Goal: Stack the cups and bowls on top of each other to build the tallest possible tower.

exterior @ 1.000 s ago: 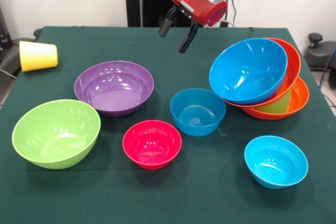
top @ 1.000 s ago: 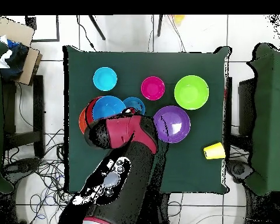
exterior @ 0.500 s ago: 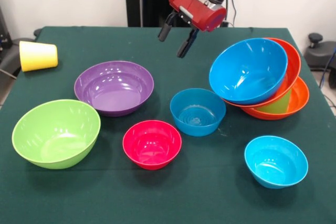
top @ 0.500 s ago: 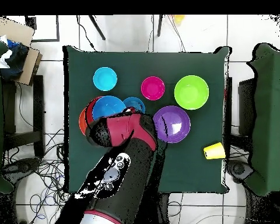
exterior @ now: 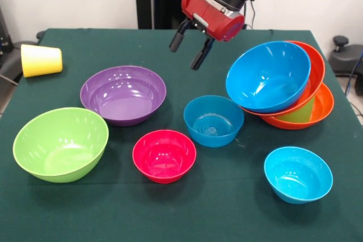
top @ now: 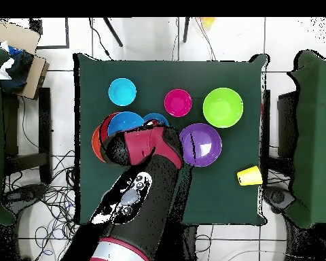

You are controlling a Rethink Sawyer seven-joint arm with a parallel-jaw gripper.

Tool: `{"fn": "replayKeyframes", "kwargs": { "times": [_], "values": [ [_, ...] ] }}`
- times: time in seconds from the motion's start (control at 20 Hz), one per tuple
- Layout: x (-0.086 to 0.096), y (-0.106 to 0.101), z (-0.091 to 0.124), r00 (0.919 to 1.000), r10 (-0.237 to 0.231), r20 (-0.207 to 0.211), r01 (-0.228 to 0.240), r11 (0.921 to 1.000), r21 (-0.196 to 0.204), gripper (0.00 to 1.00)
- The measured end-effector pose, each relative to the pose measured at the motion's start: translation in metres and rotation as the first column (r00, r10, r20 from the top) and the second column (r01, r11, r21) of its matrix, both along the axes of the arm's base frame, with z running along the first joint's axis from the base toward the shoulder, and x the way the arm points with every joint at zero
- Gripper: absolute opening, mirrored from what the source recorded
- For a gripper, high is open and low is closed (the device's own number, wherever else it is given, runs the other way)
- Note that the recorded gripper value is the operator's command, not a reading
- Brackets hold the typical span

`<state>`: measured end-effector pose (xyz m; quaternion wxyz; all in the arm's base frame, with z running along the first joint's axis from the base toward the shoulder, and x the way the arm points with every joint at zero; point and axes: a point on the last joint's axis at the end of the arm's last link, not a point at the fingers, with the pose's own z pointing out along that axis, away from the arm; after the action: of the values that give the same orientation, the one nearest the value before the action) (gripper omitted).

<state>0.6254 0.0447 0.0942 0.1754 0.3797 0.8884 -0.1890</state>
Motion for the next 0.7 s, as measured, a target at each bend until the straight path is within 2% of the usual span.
{"fn": "replayKeyframes", "kwargs": {
  "times": [0.7],
  "values": [
    [0.034,-0.001,0.001,0.9986,0.023,0.048,-0.023,0.9997,-0.009,1.00]
  ]
}}
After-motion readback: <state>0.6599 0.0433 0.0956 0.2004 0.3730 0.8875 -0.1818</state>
